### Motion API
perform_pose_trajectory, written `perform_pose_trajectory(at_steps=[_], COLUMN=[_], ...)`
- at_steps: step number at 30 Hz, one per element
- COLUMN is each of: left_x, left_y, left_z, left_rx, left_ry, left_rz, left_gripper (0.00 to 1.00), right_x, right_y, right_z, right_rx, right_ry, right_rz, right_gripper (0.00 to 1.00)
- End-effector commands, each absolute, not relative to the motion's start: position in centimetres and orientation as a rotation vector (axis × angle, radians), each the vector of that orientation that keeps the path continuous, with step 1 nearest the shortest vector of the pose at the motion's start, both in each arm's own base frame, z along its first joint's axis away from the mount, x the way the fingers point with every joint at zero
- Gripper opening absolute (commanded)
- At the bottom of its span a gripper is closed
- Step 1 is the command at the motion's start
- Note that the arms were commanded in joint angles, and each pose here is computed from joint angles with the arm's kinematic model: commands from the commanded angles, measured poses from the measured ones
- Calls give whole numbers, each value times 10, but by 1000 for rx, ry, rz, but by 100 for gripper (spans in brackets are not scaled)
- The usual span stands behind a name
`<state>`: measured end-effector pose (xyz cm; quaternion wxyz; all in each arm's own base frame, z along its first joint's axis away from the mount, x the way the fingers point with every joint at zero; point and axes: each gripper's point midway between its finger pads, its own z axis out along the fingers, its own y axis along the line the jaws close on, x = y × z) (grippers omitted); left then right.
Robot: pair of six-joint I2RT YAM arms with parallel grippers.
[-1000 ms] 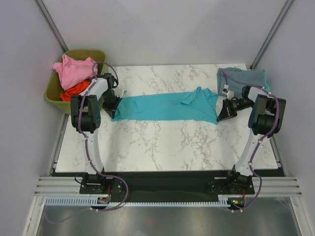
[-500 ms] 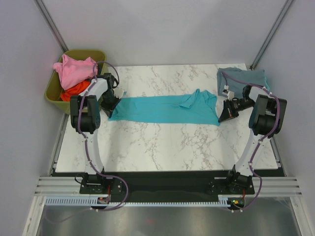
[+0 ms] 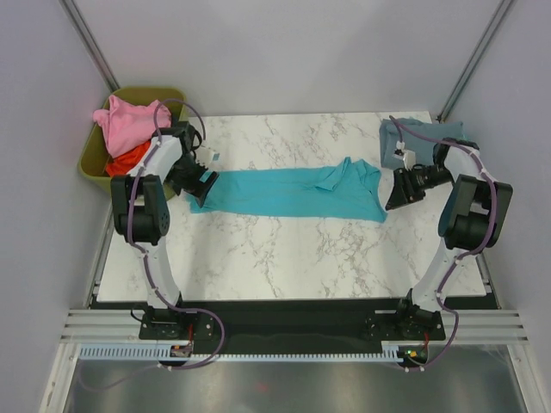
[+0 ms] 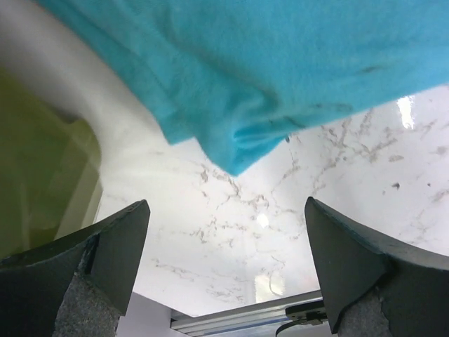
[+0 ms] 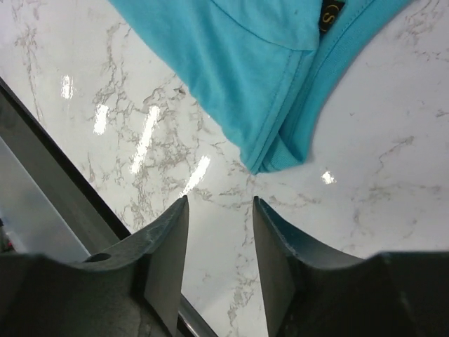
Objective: Fold and stack the t-shirts
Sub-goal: Fold the tshirt
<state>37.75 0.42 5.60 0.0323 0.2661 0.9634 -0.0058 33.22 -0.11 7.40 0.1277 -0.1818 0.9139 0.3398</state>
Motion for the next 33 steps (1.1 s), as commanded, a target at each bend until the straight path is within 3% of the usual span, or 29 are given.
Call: perform_pose_trajectory(at_steps=[1, 7, 15, 22, 33], left_x=[384, 403, 417, 425, 424], left_y=[-1, -24, -78, -106, -105], left_z=[114, 134, 93, 67, 38], left_rx=[782, 764, 785, 806, 784], left_ry=[2814, 2740, 2777, 2795, 2867], left_rz=[-13, -96, -331, -402, -395], left_gripper=[99, 99, 99, 99, 99], right_x=[335, 374, 433, 448, 450], right_y=[-2, 1, 51, 122, 136], right_z=[124, 146, 134, 104, 67], right_rx=[-652, -585, -569, -746, -763], right_ry=[2531, 2451, 2417, 2450, 2531], right_rz=[897, 867, 936, 948, 935], right_gripper=[51, 54, 52, 44, 45])
